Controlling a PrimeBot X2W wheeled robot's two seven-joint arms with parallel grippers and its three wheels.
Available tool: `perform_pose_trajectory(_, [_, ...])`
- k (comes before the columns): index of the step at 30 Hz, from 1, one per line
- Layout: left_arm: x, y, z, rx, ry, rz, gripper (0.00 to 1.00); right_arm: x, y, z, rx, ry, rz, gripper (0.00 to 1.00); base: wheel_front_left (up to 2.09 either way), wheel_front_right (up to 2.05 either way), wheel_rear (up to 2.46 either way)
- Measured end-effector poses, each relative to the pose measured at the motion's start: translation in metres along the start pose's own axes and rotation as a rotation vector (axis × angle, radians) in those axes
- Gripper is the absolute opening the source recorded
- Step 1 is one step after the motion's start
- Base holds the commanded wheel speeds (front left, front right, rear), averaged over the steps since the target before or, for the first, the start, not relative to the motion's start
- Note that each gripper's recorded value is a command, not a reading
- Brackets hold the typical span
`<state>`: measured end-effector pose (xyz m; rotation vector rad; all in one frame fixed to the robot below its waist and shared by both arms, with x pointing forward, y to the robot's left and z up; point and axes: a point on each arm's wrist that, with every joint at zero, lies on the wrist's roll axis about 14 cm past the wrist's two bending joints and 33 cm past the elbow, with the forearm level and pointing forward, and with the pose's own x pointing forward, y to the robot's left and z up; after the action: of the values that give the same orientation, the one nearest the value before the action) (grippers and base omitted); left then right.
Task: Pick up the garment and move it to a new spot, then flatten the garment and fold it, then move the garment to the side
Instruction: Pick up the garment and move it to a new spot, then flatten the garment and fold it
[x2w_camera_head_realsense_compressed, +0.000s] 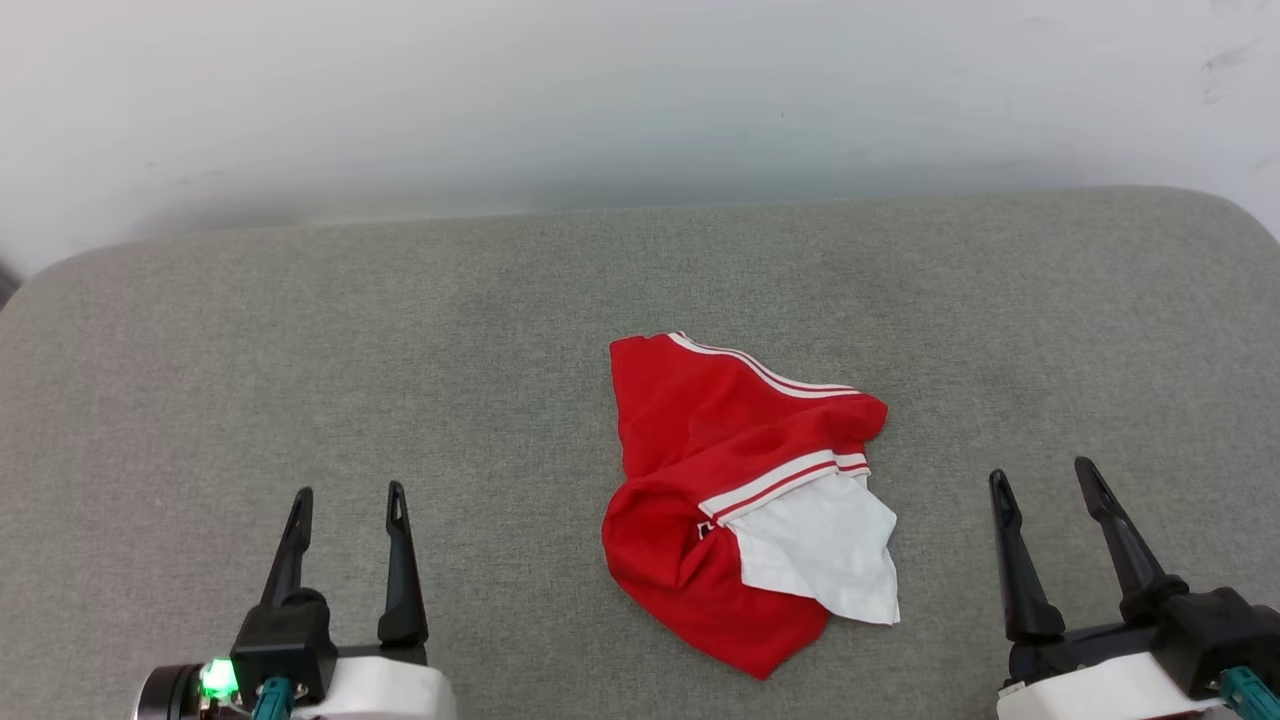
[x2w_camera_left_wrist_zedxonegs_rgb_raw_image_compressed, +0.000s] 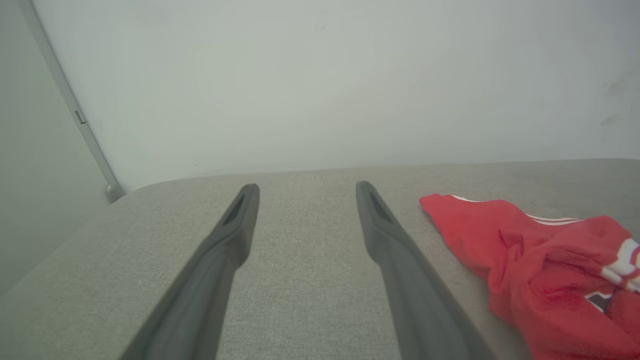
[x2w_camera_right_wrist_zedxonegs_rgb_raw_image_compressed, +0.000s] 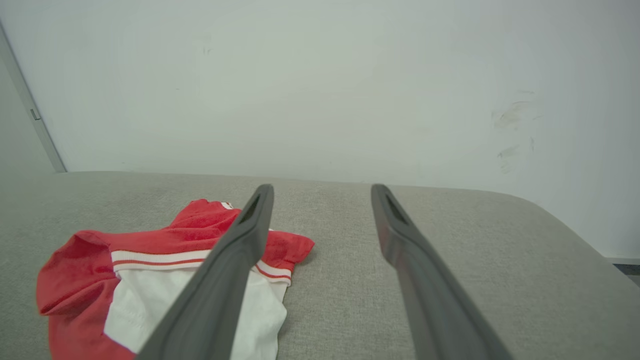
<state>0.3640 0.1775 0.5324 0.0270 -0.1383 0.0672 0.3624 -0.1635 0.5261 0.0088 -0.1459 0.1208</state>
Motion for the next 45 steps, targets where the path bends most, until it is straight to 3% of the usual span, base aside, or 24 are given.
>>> perform_pose_trajectory(29, [-0.042, 0.007, -0.024, 0.005, 0.070, 0.004, 1.00, -0.028, 0.001, -0.006, 0.054, 0.028, -0.017, 1.00, 0.00, 0.00, 0.00])
perform_pose_trajectory(32, [-0.041, 0.009, -0.024, 0.008, 0.071, 0.008, 1.00, -0.017, 0.001, 0.008, 0.033, -0.019, -0.009, 1.00, 0.00, 0.00, 0.00])
perform_pose_trajectory(40, [-0.036, 0.006, -0.030, 0.002, 0.086, -0.004, 1.00, 0.042, 0.014, 0.089, -0.104, -0.278, 0.058, 1.00, 0.00, 0.00, 0.00])
perform_pose_trajectory(45, [-0.031, 0.007, -0.033, 0.002, 0.093, -0.003, 1.00, 0.069, 0.032, 0.088, -0.204, -0.264, 0.195, 1.00, 0.00, 0.00, 0.00])
